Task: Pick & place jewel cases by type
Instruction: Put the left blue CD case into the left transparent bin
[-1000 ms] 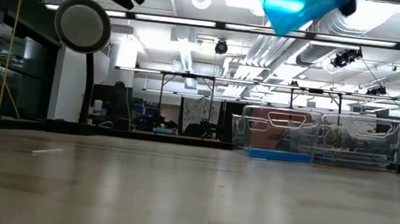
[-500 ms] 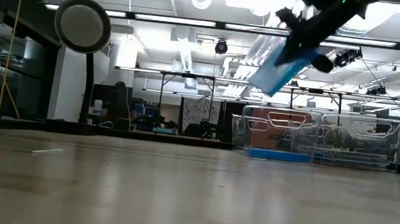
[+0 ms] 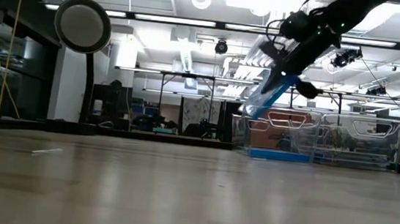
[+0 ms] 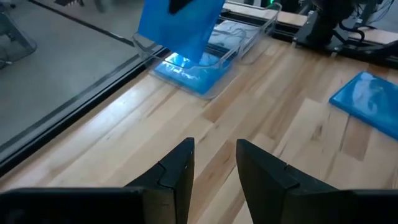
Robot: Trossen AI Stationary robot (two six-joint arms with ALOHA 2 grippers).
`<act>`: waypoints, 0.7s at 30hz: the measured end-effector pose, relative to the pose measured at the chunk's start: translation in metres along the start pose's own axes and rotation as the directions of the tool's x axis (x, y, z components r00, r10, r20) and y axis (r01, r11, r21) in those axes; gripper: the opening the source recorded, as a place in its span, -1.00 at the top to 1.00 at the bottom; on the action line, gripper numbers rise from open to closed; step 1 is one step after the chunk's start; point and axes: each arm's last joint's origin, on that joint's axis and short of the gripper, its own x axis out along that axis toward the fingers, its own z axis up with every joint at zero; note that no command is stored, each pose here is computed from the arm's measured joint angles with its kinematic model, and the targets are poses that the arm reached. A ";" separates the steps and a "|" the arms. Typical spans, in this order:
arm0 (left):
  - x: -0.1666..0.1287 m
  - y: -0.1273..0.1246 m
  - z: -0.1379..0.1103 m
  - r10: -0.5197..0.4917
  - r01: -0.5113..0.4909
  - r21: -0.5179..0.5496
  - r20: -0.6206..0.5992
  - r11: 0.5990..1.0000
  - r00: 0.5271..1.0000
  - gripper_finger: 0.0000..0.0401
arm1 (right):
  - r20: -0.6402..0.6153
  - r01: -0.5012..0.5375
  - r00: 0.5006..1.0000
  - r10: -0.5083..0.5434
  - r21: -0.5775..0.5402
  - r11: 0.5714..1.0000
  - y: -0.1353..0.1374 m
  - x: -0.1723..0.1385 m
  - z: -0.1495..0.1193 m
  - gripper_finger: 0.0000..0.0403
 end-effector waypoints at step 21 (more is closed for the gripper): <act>-0.009 0.015 0.006 0.004 -0.004 0.027 0.000 1.000 1.000 0.42 | -0.054 0.010 0.998 -0.012 -0.034 0.999 -0.012 0.012 0.005 0.98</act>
